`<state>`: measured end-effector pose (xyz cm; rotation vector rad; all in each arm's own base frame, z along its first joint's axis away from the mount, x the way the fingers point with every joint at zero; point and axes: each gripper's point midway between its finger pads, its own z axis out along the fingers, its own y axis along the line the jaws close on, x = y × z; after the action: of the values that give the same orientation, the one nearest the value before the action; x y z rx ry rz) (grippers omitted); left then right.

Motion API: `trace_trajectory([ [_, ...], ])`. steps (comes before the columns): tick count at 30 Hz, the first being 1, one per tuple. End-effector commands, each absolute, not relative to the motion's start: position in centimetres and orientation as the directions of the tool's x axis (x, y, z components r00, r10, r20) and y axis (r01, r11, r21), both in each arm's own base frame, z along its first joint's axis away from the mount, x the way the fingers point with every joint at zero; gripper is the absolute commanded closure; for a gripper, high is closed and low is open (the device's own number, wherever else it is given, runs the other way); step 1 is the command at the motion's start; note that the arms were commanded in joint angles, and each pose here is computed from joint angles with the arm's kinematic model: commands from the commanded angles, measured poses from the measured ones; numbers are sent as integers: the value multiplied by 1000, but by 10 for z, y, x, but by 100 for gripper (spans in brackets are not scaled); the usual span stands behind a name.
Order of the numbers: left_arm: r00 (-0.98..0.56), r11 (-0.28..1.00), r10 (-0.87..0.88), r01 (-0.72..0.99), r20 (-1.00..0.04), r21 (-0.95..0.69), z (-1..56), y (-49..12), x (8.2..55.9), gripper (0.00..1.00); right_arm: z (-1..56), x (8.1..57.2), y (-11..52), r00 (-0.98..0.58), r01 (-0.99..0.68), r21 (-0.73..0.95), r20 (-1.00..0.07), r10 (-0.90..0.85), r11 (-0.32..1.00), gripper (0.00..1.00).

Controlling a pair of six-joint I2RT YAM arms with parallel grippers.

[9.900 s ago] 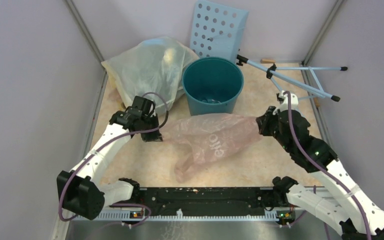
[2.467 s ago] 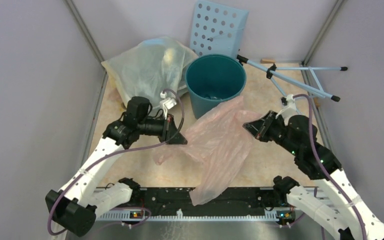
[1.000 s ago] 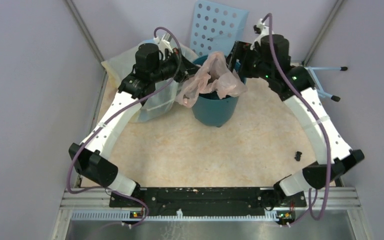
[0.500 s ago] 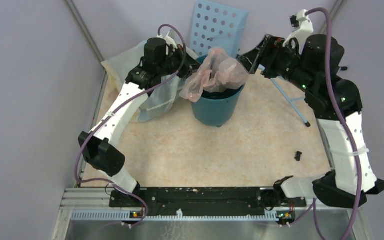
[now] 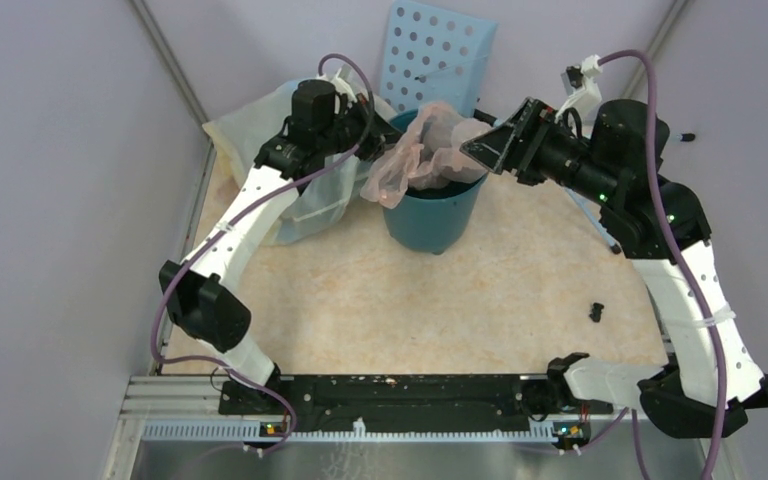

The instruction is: Put the trash bags into the trash bin

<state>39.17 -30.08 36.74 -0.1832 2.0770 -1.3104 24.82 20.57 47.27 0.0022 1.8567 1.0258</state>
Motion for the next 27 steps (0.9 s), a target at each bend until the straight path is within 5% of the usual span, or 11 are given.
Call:
trace_trajectory([
  [1, -732, 454, -458, 295, -504, -841, 390, -296, 381, 100, 486, 249, 210, -495, -416, 690, -718, 489, 593, 27],
  [9, -743, 437, -460, 287, -486, -853, 388, -294, 372, 100, 484, 272, 227, -487, -410, 730, -682, 545, 547, 33],
  [12, -739, 442, -467, 279, -485, -852, 386, -292, 371, 100, 486, 276, 234, -495, -424, 747, -665, 559, 513, 51],
  [16, -730, 457, -472, 277, -494, -845, 386, -287, 372, 100, 472, 276, 229, -515, -368, 755, -652, 556, 543, 96],
  [18, -725, 467, -475, 272, -498, -841, 388, -282, 374, 97, 463, 276, 219, -506, -322, 744, -658, 558, 586, 100],
  [20, -712, 479, -475, 284, -517, -831, 394, -274, 376, 88, 457, 274, 209, -488, -294, 726, -673, 556, 621, 100],
  [27, -613, 588, -500, 278, -612, -759, 411, -232, 370, 23, 442, 270, 192, -480, -237, 703, -685, 548, 670, 100],
])
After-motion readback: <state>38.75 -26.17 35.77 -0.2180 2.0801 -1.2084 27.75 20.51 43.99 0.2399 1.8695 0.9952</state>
